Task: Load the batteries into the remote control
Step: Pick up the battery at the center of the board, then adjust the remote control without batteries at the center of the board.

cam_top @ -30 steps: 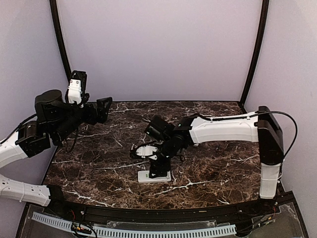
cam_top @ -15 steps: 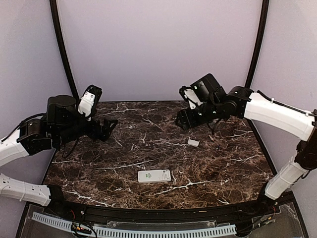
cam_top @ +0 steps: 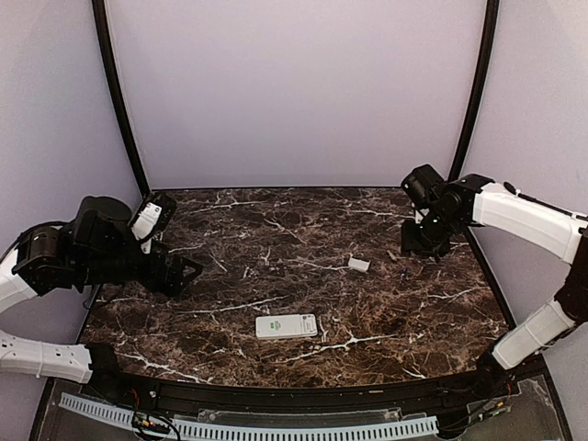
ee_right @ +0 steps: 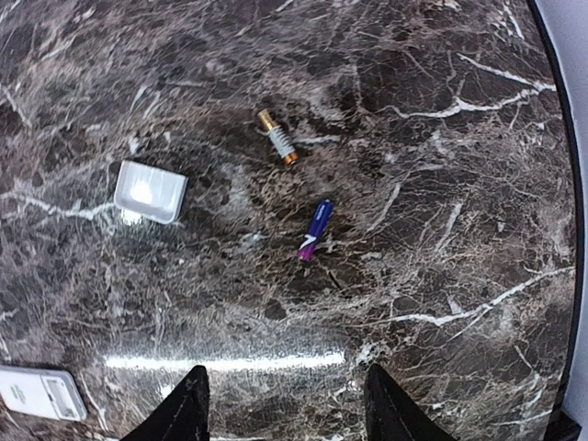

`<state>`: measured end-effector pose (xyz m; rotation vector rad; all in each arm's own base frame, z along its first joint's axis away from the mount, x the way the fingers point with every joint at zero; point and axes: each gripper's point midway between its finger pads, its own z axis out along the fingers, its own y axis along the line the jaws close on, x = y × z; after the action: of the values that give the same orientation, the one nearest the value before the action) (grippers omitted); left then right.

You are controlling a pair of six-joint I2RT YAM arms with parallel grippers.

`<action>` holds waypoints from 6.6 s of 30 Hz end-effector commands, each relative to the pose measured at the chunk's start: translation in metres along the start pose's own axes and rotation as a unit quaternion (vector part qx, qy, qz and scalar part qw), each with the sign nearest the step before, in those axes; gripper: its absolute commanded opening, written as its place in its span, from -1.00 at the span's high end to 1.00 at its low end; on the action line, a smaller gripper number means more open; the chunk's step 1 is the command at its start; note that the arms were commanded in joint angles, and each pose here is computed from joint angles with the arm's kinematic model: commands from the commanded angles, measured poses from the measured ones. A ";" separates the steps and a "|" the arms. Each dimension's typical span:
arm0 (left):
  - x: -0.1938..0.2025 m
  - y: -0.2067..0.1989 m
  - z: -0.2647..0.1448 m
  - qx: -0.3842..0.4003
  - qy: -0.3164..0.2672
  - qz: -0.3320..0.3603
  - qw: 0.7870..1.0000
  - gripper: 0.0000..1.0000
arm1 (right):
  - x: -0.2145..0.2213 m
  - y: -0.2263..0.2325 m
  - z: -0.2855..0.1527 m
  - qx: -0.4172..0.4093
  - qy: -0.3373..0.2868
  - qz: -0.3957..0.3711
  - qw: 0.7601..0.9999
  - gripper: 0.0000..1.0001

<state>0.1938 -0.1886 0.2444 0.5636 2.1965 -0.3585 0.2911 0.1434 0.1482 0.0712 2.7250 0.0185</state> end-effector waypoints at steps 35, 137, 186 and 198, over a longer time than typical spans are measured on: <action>-0.006 -0.038 0.046 0.066 -0.006 -0.001 0.998 -0.97 | 0.001 -0.038 0.143 -0.009 0.104 0.074 0.992 0.27; 0.154 -0.150 0.200 0.285 0.217 0.383 0.851 0.62 | 0.117 0.168 -0.161 -0.546 -0.362 -0.393 0.645 1.00; 0.135 -0.145 0.167 0.276 0.186 0.345 0.877 -0.75 | 0.108 0.183 -0.038 -0.419 -0.033 -0.086 0.903 1.00; 0.154 -0.138 0.180 0.258 0.206 0.352 0.876 -0.76 | 0.127 0.222 0.004 -0.406 -0.061 -0.134 0.902 1.00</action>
<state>0.1575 -0.3473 0.0301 1.8075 2.0604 -0.4740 0.1811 0.3519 0.0893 -0.4730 2.4850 0.9954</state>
